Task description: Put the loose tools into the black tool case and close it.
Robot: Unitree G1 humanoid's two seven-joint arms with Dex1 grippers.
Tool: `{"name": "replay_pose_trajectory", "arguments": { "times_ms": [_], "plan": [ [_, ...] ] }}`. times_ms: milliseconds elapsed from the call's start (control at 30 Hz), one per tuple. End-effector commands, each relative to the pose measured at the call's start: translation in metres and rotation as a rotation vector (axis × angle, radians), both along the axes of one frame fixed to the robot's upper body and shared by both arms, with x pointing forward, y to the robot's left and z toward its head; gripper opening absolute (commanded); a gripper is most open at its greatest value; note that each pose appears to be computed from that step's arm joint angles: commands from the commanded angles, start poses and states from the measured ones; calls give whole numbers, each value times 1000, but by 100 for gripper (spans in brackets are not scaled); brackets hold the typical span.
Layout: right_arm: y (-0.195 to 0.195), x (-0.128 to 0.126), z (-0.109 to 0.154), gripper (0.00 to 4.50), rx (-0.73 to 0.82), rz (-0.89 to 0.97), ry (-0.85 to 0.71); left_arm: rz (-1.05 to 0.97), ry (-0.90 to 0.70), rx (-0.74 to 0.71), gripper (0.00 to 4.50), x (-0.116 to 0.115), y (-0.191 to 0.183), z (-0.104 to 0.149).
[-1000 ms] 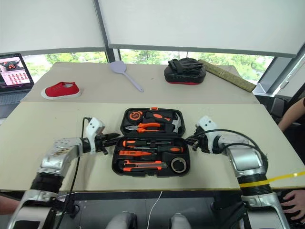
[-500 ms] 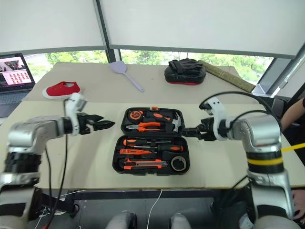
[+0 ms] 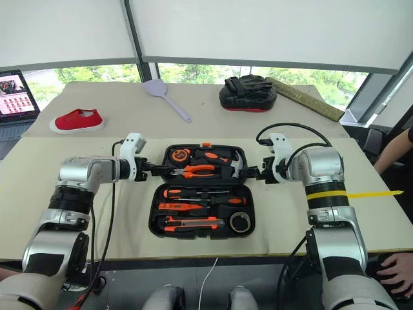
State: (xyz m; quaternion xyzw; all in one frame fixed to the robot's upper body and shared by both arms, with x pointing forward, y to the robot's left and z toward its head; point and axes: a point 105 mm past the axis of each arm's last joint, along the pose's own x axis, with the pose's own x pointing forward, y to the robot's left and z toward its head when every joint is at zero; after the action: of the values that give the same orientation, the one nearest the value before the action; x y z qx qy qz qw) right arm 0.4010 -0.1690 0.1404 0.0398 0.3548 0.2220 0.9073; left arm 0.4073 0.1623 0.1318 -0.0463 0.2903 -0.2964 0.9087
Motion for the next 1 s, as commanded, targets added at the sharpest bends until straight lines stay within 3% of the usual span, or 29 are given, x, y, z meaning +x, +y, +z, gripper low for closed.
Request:
{"name": "replay_pose_trajectory", "arguments": {
  "times_ms": [33,167,267,400,567,633,767,867,1000],
  "plan": [
    [0,6,10,384,-9,-3,-48,-11,-38,-9,384,7,-7,9],
    [-1,6,3,235,-11,-13,-35,-3,-25,-16,222,8,-9,1],
    [0,7,3,144,3,-27,-44,-16,-14,-32,129,6,-13,-1],
    [18,9,32,8,192,0,-167,-4,-57,-99,55,8,-15,7],
    [20,1,53,0,190,87,-458,3,-389,-230,48,13,-6,48],
    [20,-5,62,0,187,118,-579,-9,-522,-220,48,9,1,57],
    [11,-21,68,0,-19,180,-808,51,-686,-150,48,2,25,59],
    [11,-35,76,0,-80,224,-957,62,-797,-108,48,-9,36,62],
    [20,-71,50,0,-421,486,-1228,-9,-930,50,48,-37,49,45]
  ]
}}
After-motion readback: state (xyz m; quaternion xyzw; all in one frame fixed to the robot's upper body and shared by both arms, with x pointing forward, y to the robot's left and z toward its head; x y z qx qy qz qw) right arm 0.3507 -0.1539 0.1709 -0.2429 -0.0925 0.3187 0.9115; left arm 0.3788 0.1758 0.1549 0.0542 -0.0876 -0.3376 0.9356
